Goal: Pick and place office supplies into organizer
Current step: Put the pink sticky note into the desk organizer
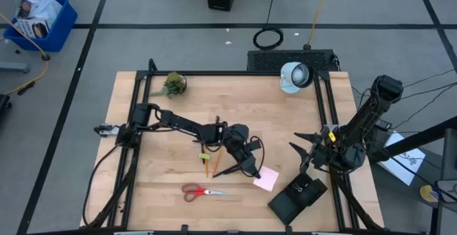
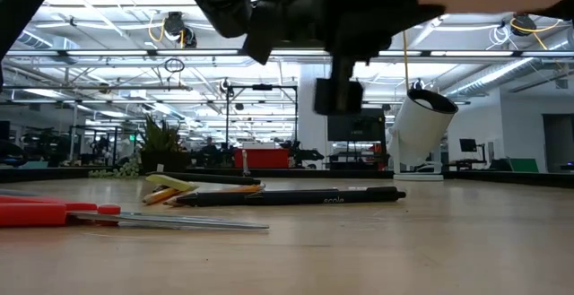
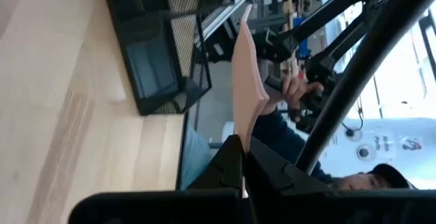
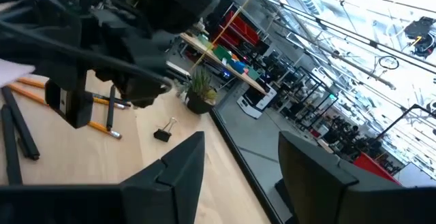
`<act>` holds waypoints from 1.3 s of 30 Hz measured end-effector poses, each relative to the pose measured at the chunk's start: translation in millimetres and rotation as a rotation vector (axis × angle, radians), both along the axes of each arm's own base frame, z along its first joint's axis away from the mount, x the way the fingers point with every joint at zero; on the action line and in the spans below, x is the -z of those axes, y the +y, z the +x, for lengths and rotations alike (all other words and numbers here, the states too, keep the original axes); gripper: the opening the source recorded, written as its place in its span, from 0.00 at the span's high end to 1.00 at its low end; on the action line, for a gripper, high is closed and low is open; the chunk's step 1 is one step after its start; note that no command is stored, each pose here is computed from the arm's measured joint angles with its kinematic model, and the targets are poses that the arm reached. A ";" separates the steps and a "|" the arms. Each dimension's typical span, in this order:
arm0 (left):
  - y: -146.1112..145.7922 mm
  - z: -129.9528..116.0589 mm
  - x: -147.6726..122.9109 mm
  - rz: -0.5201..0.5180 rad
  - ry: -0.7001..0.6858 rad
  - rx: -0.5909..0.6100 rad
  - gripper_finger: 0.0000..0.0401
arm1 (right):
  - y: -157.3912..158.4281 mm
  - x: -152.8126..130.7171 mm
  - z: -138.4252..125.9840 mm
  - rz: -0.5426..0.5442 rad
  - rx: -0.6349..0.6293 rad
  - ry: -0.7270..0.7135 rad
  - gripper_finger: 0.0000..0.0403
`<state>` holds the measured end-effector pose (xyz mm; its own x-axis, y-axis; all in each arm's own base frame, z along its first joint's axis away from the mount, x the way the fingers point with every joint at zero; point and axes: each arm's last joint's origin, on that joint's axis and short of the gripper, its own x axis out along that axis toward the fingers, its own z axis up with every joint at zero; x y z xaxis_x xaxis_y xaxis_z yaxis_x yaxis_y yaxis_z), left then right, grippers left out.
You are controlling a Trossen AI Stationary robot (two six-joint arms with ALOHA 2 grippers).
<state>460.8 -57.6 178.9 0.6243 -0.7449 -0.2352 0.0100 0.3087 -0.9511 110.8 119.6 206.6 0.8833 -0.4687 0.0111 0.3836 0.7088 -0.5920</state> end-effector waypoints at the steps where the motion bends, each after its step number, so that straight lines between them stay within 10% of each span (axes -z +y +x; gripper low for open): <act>1: -0.5 1.2 -0.3 -0.006 -0.008 -0.001 0.98 | 0.0 0.2 0.0 -0.002 0.000 0.001 0.56; 10: -14.4 7.0 14.6 -0.048 0.057 0.045 0.98 | -1.6 -1.8 0.1 -0.043 0.008 0.021 0.57; 17: -21.4 18.6 9.4 -0.049 0.010 0.091 0.99 | -12.0 -29.8 -14.0 0.167 -0.057 -0.123 0.60; 39: -34.3 19.3 3.5 0.005 -0.108 0.095 0.98 | -24.2 -42.1 -23.0 0.126 -0.063 -0.112 0.59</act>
